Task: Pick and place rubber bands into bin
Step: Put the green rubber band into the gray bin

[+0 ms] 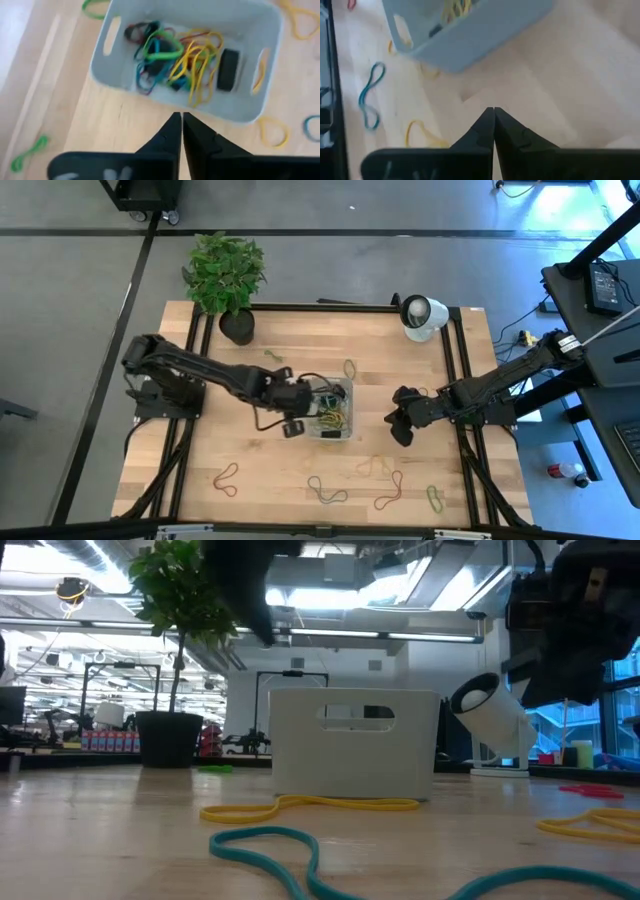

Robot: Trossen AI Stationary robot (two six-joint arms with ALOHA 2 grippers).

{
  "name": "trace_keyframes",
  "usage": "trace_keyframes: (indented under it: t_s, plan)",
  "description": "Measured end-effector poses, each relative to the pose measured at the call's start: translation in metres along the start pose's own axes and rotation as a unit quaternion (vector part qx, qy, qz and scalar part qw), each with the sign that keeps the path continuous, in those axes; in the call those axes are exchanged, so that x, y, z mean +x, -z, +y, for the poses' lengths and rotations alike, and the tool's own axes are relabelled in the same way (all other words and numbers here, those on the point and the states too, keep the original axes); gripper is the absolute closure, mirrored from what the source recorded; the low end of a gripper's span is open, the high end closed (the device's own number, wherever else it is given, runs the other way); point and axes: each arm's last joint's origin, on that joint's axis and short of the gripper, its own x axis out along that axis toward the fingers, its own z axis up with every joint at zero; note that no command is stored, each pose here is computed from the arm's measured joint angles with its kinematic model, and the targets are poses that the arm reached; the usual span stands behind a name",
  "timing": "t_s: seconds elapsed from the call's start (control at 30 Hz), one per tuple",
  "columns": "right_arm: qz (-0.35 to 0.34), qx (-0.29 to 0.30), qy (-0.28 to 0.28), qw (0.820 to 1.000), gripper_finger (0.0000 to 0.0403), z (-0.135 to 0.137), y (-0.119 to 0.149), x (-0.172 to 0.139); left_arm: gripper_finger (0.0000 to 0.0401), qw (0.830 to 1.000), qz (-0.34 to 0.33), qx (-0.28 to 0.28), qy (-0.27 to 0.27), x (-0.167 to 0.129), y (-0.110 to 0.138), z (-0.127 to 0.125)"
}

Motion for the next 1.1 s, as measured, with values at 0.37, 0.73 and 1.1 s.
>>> trace_keyframes:
  t_s: [0.37, 0.73, 1.1]
  plan:
    - [-0.173, 0.007, 0.028, 0.985, 0.033, -0.004, -0.063, 0.002, 0.04, 0.995, -0.045, -0.08, 0.029, -0.006, 0.089, 0.036]
    - [-0.099, 0.047, 0.188, 0.976, 0.0275, -0.022, -0.18, 0.032, 0.04, 0.985, -0.151, -0.069, 0.054, -0.023, 0.147, 0.082]
    - [0.15, 0.179, 0.256, 0.938, 0.0274, -0.07, -0.215, 0.115, 0.04, 0.972, -0.229, -0.045, 0.032, -0.037, 0.175, 0.115]
